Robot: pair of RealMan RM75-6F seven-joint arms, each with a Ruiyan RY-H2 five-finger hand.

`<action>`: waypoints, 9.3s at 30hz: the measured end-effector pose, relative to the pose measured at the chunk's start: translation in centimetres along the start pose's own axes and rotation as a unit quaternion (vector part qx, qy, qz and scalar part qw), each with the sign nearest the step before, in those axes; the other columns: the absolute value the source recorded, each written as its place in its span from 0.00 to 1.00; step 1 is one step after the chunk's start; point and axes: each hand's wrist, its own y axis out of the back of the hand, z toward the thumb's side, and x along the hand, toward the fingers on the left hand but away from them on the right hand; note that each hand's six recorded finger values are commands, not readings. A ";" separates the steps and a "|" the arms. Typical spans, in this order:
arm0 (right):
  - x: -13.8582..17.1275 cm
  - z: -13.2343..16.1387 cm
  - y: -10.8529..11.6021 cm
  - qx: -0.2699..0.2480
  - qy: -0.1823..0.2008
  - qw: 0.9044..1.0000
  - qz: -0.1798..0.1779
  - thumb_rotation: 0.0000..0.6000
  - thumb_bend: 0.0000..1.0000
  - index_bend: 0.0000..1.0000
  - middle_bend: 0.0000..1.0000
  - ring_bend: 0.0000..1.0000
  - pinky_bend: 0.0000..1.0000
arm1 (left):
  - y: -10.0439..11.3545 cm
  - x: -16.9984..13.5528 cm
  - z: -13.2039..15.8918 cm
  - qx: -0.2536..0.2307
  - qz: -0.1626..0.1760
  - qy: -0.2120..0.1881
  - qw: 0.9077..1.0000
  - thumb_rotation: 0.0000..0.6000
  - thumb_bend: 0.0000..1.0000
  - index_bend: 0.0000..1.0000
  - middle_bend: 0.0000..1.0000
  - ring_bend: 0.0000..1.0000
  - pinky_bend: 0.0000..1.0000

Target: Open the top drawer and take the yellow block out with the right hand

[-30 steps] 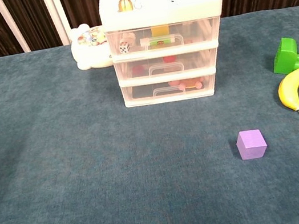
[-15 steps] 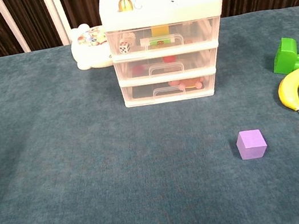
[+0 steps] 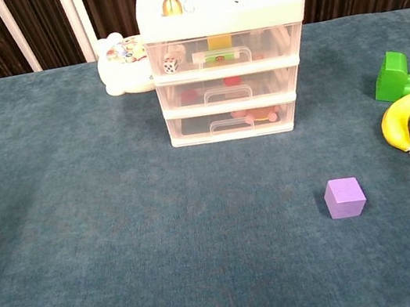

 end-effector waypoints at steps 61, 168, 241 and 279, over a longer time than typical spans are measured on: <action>-13.3 10.4 -14.7 -0.081 0.069 0.992 0.070 1.00 0.49 0.00 0.79 0.90 0.98 | 0.0 0.3 -0.5 -0.002 -0.004 0.011 1.000 1.00 0.36 0.03 0.00 0.00 0.00; -15.5 12.9 -16.0 -0.127 0.065 0.982 0.125 1.00 0.51 0.02 0.81 0.91 0.99 | 0.4 0.4 -1.2 0.002 0.011 0.034 0.999 1.00 0.36 0.04 0.00 0.00 0.00; -12.9 12.5 -17.5 -0.146 0.074 0.973 0.164 1.00 0.51 0.19 0.81 0.91 0.99 | 0.5 0.5 -1.4 0.007 0.017 0.043 0.999 1.00 0.36 0.04 0.00 0.00 0.00; -10.3 11.5 -18.9 -0.150 0.081 0.968 0.184 1.00 0.51 0.18 0.81 0.91 0.99 | 0.4 0.5 -1.6 0.010 0.017 0.046 0.999 1.00 0.36 0.04 0.00 0.00 0.00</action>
